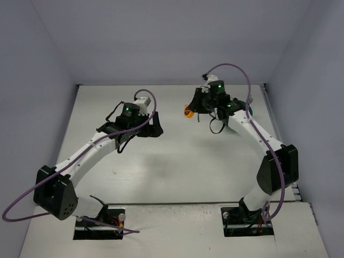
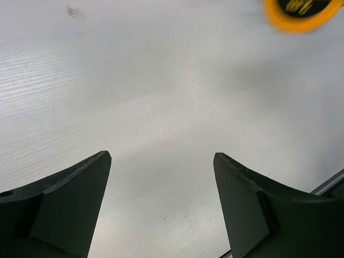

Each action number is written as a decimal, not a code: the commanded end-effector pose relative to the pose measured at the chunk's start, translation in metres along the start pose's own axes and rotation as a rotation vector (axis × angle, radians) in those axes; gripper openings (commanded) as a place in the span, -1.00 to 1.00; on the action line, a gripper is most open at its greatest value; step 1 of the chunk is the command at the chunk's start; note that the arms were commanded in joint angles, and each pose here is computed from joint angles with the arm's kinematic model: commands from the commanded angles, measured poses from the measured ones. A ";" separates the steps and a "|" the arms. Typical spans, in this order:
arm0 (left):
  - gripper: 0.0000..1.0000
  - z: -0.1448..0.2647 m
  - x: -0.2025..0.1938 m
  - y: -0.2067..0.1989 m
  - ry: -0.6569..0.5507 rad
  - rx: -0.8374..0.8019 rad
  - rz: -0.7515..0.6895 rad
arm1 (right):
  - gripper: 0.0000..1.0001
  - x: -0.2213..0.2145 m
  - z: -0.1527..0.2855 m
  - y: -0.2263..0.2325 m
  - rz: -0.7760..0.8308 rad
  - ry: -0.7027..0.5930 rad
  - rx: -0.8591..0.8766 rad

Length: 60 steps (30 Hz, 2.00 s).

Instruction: Sort the tools into containers

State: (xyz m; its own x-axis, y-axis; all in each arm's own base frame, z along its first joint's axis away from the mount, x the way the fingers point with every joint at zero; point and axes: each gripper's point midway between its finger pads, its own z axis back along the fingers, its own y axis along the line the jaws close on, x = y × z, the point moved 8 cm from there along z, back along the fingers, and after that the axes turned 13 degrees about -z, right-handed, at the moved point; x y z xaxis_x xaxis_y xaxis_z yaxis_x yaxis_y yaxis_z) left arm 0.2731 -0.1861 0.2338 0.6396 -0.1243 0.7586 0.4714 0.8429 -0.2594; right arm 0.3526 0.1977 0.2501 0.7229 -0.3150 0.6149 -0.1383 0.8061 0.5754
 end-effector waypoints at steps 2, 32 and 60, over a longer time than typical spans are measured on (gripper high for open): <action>0.50 0.042 0.004 0.007 -0.048 0.137 -0.036 | -1.00 0.088 0.060 -0.047 0.019 -0.404 -0.363; 0.50 0.073 -0.051 0.017 0.025 0.199 -0.025 | -1.00 0.108 0.000 -0.153 0.284 -0.250 -0.704; 0.50 0.080 -0.037 0.014 0.006 0.201 -0.029 | 0.12 0.122 0.048 -0.121 0.256 -0.356 -0.577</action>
State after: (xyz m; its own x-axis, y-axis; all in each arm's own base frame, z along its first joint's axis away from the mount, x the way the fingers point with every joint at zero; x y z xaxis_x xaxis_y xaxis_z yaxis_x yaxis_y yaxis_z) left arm 0.2005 -0.1267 0.2199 0.6957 -0.1733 0.6972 0.3528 0.9278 -0.1214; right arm 0.4391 0.0357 0.2025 0.6226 -0.0839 0.7780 0.2000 0.9783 -0.0545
